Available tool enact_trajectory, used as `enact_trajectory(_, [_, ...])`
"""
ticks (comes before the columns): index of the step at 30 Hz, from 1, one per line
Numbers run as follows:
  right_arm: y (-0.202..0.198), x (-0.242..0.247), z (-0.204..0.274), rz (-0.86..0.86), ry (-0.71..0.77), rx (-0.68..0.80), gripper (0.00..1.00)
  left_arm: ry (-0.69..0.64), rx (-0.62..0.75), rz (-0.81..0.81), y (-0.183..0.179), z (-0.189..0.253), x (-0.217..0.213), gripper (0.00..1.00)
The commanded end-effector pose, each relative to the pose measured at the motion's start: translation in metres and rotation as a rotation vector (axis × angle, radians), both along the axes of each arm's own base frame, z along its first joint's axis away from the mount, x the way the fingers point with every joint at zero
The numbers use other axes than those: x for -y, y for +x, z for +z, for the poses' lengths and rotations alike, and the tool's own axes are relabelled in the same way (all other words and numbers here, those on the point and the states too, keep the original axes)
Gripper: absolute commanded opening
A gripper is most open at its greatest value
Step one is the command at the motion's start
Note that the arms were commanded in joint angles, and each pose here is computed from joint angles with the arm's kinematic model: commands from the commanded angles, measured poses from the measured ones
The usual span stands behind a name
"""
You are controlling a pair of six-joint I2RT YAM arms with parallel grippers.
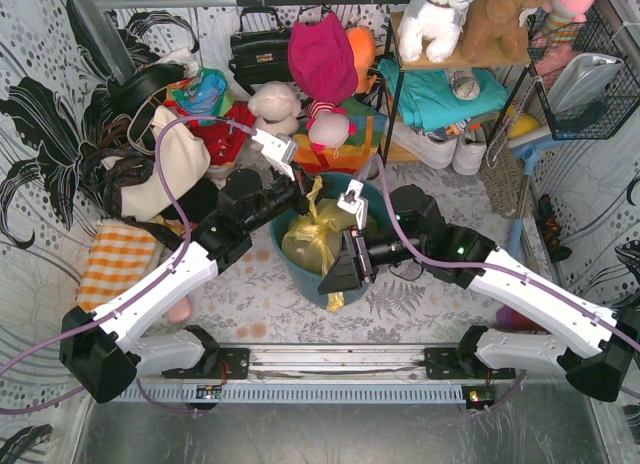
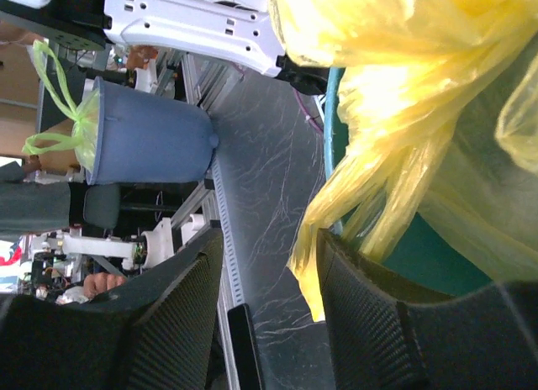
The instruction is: Tie the trash bag
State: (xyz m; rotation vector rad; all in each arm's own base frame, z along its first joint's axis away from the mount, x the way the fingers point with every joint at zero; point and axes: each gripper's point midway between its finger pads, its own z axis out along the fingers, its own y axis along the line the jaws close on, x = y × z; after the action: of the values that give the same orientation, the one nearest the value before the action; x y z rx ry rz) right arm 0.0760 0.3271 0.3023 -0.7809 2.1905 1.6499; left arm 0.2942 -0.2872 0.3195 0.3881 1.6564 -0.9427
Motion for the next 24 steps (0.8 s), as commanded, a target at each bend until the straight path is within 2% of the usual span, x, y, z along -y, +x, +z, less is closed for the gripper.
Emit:
enact_trajectory(1, [-0.009,-0.003,-0.006,0.048,0.008,-0.013,0.51,-0.051,0.053,0.032,0.006,0.019,-0.002,0.0])
enact_trajectory(11, [-0.035,-0.007,-0.031,0.142,-0.072,-0.006,0.53,-0.061,0.054,0.074,0.013,0.026,-0.005,0.0])
enact_trajectory(15, [-0.038,-0.007,-0.037,0.148,-0.093,-0.012,0.49,-0.063,0.05,0.1,0.016,0.026,-0.008,0.0])
enact_trajectory(17, [-0.041,-0.006,-0.034,0.159,-0.09,-0.01,0.42,-0.063,0.048,0.125,0.02,0.027,-0.011,0.0])
enact_trajectory(21, [-0.046,-0.001,-0.027,0.176,-0.072,0.008,0.14,-0.067,0.041,0.204,0.03,0.032,-0.02,0.0])
enact_trajectory(24, [-0.049,-0.001,-0.019,0.197,-0.032,0.024,0.03,-0.08,0.041,0.289,0.041,0.039,-0.03,0.0])
